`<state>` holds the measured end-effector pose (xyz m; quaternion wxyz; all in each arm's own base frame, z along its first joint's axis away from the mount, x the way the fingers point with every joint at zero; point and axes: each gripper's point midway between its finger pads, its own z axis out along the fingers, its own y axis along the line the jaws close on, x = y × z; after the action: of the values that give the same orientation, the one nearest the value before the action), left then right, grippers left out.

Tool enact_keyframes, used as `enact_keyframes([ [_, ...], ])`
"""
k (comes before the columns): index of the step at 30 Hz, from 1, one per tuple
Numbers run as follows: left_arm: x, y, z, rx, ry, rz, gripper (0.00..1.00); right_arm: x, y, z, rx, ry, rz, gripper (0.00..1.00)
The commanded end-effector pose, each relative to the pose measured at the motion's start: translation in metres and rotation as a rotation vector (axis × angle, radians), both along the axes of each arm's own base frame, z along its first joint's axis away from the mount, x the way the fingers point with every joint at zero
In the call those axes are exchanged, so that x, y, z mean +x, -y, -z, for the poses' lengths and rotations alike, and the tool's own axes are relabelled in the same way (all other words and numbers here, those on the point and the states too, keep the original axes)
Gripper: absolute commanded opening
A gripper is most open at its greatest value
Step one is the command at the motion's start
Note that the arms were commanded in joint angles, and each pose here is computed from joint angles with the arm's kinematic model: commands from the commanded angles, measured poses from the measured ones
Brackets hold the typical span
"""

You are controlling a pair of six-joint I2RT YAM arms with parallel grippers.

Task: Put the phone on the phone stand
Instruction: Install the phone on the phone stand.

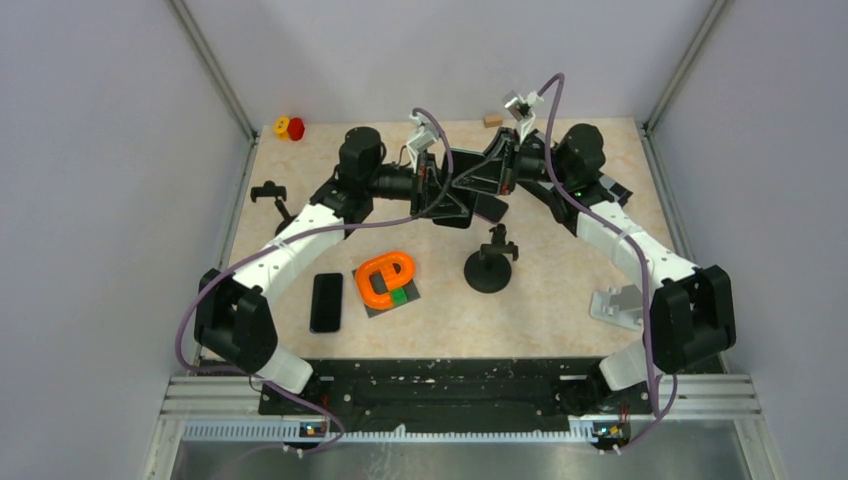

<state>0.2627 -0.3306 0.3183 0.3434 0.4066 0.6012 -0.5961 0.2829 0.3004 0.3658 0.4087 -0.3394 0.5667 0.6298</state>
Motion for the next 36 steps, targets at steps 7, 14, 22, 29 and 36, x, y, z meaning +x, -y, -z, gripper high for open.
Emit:
enact_keyframes([
  [7, 0.009, -0.007, 0.003, 0.051, 0.125, -0.088, 0.71, -0.013, 0.019, -0.018, 0.014, 0.129, -0.005, 0.0],
  [14, 0.012, -0.021, 0.015, 0.116, 0.209, -0.199, 0.99, -0.021, 0.057, -0.036, -0.002, 0.246, 0.083, 0.0],
  [22, 0.002, -0.006, 0.052, 0.261, 0.282, -0.276, 0.99, -0.012, 0.109, -0.053, -0.021, 0.317, 0.292, 0.0],
  [29, -0.018, 0.032, 0.075, 0.371, 0.343, -0.322, 0.99, -0.009, 0.131, -0.051, -0.042, 0.344, 0.399, 0.0],
  [36, -0.004, 0.037, 0.099, 0.485, 0.436, -0.452, 0.93, -0.003, 0.142, -0.04, -0.058, 0.341, 0.47, 0.0],
])
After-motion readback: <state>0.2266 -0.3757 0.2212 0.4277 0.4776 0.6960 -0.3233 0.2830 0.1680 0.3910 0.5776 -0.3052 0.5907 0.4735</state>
